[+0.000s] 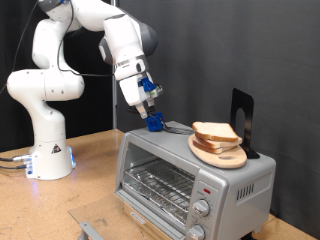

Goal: Make a piece of toast with the oven

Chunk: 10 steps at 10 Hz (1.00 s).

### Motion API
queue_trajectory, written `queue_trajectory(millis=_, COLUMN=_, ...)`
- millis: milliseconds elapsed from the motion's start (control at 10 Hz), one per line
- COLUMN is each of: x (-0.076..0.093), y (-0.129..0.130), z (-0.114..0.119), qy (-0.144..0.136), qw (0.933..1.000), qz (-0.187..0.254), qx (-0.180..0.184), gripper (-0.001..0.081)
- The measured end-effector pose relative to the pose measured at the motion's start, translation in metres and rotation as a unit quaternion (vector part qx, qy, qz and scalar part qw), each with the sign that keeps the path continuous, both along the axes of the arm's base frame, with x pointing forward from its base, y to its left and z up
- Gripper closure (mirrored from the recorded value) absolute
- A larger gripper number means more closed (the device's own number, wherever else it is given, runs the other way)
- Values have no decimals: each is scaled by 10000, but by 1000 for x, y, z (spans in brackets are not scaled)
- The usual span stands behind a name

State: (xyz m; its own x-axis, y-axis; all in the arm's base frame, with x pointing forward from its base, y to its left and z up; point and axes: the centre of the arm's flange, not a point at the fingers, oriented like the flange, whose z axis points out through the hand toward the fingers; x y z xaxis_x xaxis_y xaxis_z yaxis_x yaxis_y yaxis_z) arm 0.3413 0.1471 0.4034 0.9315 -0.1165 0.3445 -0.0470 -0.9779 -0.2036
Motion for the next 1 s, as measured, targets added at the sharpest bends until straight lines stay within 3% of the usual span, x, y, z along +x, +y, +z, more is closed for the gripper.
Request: queue_trajectory(millis=1000, x=1, y=23, z=-30, qy=60, qw=10000, qz=48, qx=64, gripper=-2)
